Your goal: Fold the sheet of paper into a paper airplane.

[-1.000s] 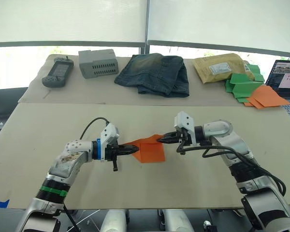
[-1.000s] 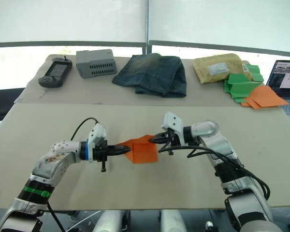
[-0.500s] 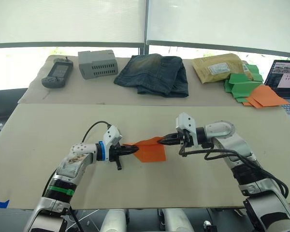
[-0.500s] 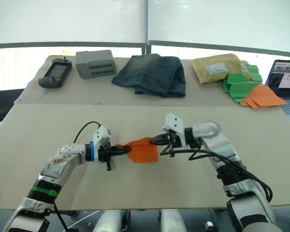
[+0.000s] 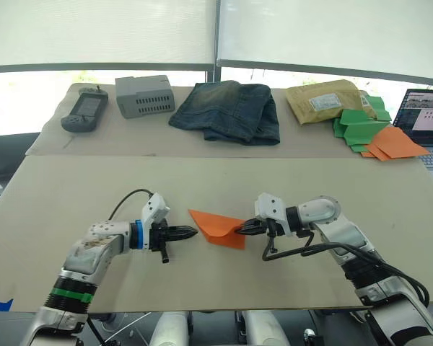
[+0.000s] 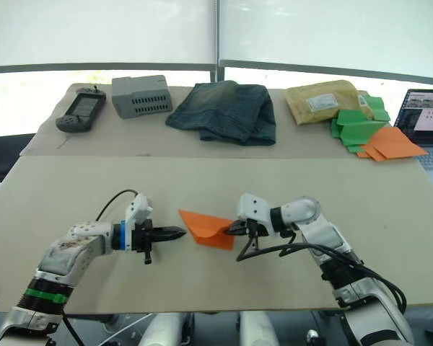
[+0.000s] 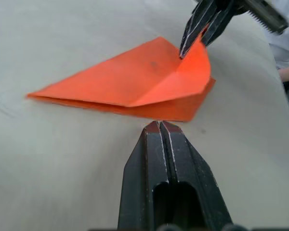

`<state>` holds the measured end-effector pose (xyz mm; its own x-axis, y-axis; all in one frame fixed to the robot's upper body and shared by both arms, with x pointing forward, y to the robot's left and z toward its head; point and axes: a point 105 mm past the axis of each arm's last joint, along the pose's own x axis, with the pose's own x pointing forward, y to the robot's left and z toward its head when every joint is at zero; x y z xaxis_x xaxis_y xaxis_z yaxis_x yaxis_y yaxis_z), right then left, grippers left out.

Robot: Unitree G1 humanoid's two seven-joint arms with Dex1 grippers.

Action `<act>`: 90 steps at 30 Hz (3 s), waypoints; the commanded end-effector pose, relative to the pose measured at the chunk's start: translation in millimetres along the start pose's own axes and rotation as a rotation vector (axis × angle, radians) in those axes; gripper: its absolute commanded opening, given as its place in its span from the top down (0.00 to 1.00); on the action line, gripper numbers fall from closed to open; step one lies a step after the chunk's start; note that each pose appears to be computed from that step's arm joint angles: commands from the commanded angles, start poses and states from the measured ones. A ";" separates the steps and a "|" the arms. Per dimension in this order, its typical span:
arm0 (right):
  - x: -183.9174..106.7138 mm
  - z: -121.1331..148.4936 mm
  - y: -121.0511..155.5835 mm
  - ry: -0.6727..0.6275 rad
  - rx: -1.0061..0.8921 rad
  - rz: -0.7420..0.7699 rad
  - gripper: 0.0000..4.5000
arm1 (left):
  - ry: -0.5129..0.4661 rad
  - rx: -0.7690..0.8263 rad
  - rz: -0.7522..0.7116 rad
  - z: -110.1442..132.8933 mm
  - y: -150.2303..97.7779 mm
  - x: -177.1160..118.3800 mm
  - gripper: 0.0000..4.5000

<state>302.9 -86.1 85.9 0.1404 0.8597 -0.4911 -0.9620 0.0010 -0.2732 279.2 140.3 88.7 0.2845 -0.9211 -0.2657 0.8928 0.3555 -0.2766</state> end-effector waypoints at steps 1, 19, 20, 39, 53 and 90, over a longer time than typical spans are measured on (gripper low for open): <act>2.2 -8.8 3.2 0.044 -0.030 0.019 1.00 | -0.119 0.052 -0.066 38.3 -9.3 -9.7 1.00; 1.9 -12.7 8.5 0.075 -0.150 0.044 1.00 | 0.189 0.318 -0.115 -7.5 14.2 50.5 1.00; 1.3 -11.9 8.8 0.073 -0.152 0.042 1.00 | 0.197 0.314 -0.117 -10.7 14.6 50.8 1.00; -27.0 6.5 -4.2 -0.106 0.292 -0.076 0.43 | 0.162 0.259 -0.118 -16.3 15.2 55.4 1.00; -20.7 -0.3 -2.3 -0.170 0.441 -0.052 0.77 | 0.159 0.260 -0.122 -15.1 14.9 55.7 1.00; 7.0 -65.0 18.8 0.055 1.041 -0.003 0.99 | -0.097 0.465 -0.141 56.0 -32.7 30.8 1.00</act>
<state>313.8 -101.4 62.9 0.1423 0.8887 -0.4359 -0.7830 0.3704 0.4996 284.5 96.9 148.6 0.1964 -0.9744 -0.1094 0.9783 0.1873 0.0882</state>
